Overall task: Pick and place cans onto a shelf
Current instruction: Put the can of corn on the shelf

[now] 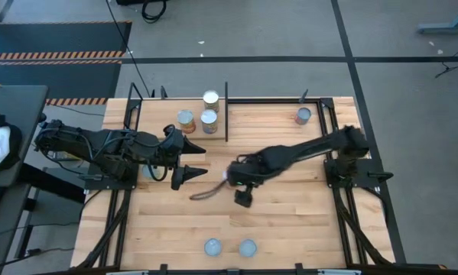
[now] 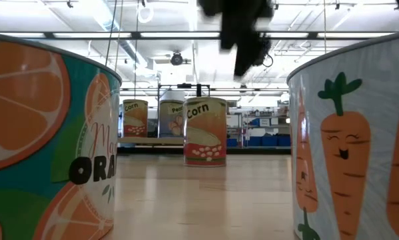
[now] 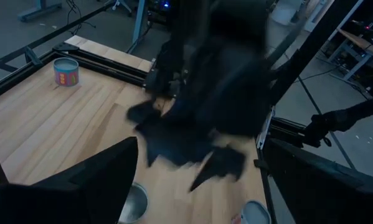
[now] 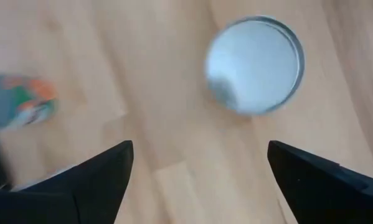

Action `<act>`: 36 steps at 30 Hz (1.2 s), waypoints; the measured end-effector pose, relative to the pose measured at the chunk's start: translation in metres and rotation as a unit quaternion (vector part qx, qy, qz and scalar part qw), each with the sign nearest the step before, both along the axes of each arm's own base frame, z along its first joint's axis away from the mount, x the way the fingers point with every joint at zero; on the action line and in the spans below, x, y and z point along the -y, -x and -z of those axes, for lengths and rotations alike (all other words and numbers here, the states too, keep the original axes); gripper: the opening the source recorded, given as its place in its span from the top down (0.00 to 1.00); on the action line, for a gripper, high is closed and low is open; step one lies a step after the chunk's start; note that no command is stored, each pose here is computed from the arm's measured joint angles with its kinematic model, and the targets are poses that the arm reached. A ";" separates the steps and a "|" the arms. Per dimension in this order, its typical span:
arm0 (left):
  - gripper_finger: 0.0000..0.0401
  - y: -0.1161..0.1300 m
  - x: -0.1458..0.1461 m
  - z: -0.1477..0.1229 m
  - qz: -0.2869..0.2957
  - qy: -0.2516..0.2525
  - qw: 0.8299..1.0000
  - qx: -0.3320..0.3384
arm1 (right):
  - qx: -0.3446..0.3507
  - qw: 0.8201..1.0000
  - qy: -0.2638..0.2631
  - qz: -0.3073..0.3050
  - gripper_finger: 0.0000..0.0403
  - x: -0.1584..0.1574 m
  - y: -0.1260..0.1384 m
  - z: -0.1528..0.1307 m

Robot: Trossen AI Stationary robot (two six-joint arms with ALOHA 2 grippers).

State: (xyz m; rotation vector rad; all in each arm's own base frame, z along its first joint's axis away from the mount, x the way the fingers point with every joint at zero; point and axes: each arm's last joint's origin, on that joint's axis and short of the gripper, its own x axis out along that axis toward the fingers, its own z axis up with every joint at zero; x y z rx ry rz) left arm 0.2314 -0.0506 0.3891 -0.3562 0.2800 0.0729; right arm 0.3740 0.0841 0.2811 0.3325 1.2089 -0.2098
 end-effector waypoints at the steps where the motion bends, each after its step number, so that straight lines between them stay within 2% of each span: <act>1: 0.11 0.000 0.000 0.000 0.000 0.000 1.000 0.000 | 0.014 1.000 0.007 -0.010 0.06 -0.006 0.007 -0.011; 8: 0.11 0.000 0.000 0.000 0.000 0.000 1.000 0.000 | 0.105 0.987 0.065 -0.098 0.06 -0.037 0.058 -0.066; 12: 0.11 0.000 0.000 0.000 0.000 0.000 1.000 0.000 | 0.110 0.981 0.103 -0.120 0.06 -0.060 0.087 -0.059; 17: 0.11 0.000 0.000 0.000 0.000 0.000 1.000 0.000 | 0.113 0.979 0.092 -0.140 0.06 -0.083 0.111 -0.035; 23: 0.11 0.000 0.000 0.000 0.000 0.000 1.000 0.000 | 0.138 0.971 0.054 -0.187 0.06 -0.098 0.112 -0.017; 27: 0.11 0.000 0.000 0.000 0.000 0.000 1.000 0.000 | 0.159 0.964 0.050 -0.207 0.06 -0.101 0.110 -0.016; 32: 0.11 0.000 0.000 0.000 0.000 0.000 1.000 0.000 | 0.181 0.965 0.027 -0.187 0.06 -0.102 0.105 -0.019; 36: 0.11 0.000 0.000 0.000 0.000 0.000 1.000 0.000 | 0.187 0.977 0.007 -0.099 0.06 -0.090 0.096 -0.020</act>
